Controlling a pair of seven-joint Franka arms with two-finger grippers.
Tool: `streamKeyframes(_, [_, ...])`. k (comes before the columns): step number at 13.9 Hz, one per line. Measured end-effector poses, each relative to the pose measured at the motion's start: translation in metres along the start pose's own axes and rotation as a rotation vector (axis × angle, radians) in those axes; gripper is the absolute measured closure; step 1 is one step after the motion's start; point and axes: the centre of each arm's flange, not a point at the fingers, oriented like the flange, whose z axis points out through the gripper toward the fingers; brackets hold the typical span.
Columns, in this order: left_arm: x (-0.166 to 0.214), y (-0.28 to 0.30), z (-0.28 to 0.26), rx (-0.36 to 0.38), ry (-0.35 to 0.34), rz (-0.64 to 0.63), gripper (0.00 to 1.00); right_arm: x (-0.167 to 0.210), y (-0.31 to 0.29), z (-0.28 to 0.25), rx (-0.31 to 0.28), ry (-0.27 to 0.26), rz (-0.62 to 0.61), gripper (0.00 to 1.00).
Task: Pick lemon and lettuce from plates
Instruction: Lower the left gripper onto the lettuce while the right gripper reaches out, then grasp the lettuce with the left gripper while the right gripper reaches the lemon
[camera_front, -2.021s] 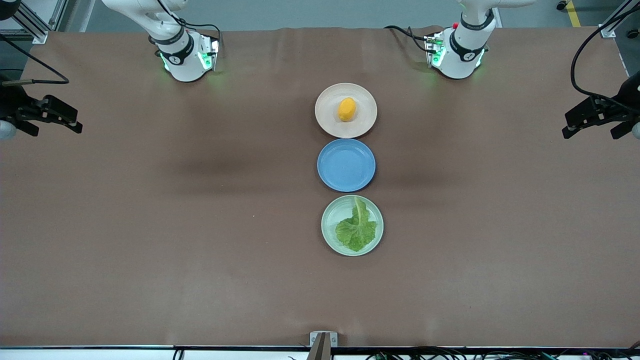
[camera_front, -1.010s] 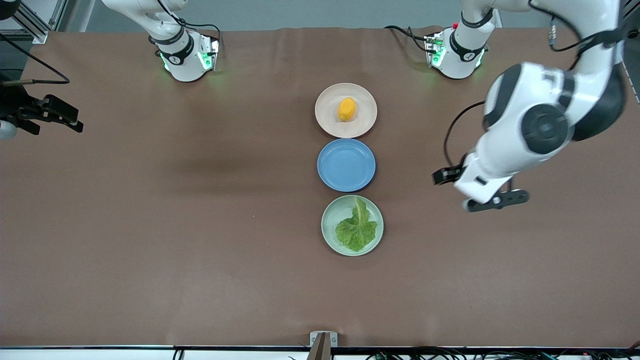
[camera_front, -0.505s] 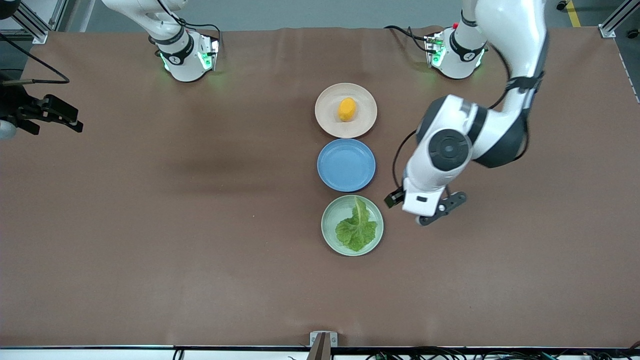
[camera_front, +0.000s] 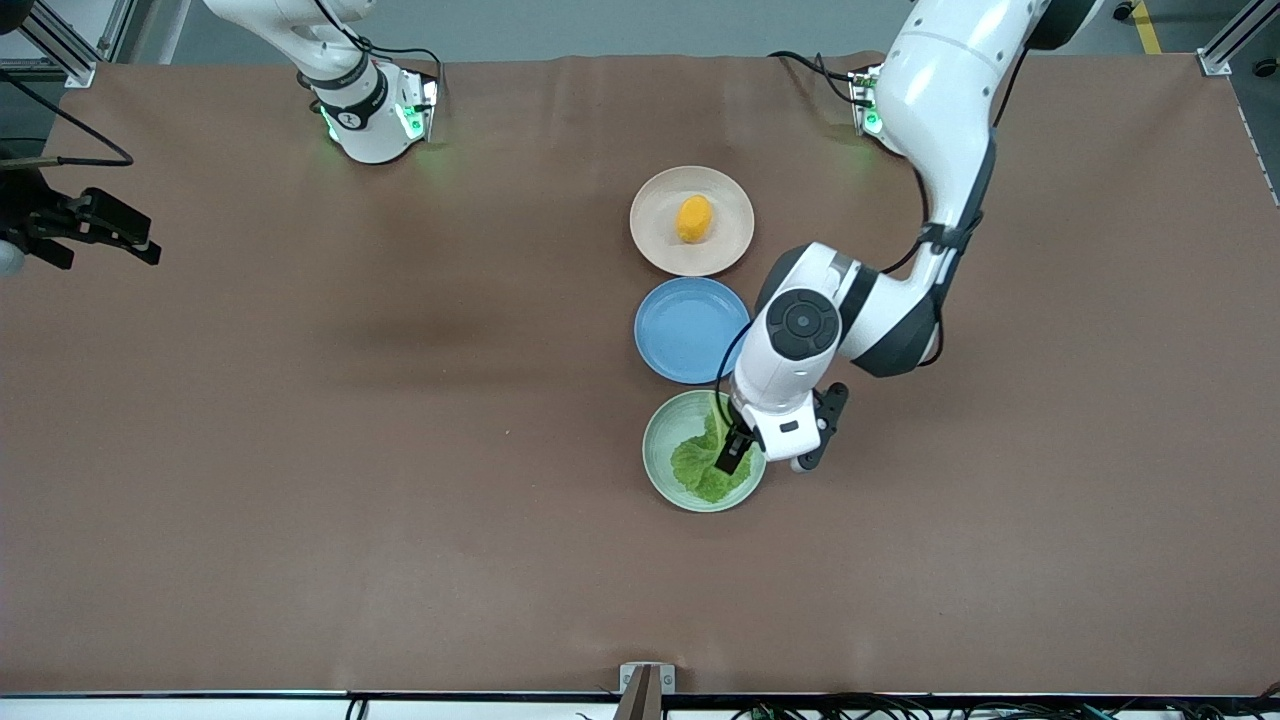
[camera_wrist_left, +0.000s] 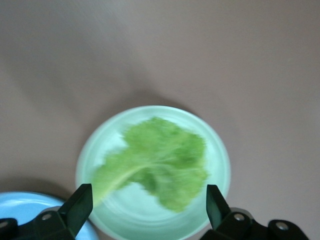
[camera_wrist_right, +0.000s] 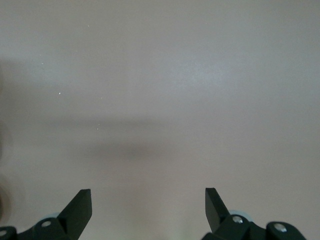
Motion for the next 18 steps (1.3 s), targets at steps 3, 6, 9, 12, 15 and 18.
streamKeyframes(3, [-0.009, 0.0, 0.032, -0.051, -0.014, -0.076, 0.0, 0.005, 0.0, 0.01, 0.001, -0.019, 0.0, 0.0])
streamKeyframes(6, [-0.019, -0.006, 0.052, -0.03, -0.023, -0.074, 0.0, 0.023, -0.003, 0.047, 0.006, -0.093, -0.006, 0.0])
streamKeyframes(9, [-0.028, -0.013, 0.068, -0.006, -0.024, -0.063, 0.0, 0.024, -0.033, 0.058, 0.035, -0.142, 0.049, 0.0])
streamKeyframes(12, [-0.031, -0.017, 0.079, 0.009, -0.025, -0.065, 0.04, 0.016, -0.099, 0.058, 0.027, -0.159, 0.137, 0.0])
streamKeyframes(15, [-0.037, -0.02, 0.085, 0.02, -0.031, -0.063, 0.12, -0.006, -0.186, 0.062, 0.008, -0.168, 0.252, 0.0])
streamKeyframes(18, [-0.038, -0.021, 0.087, 0.022, -0.031, -0.061, 0.19, -0.033, -0.272, 0.079, -0.007, -0.144, 0.346, 0.0])
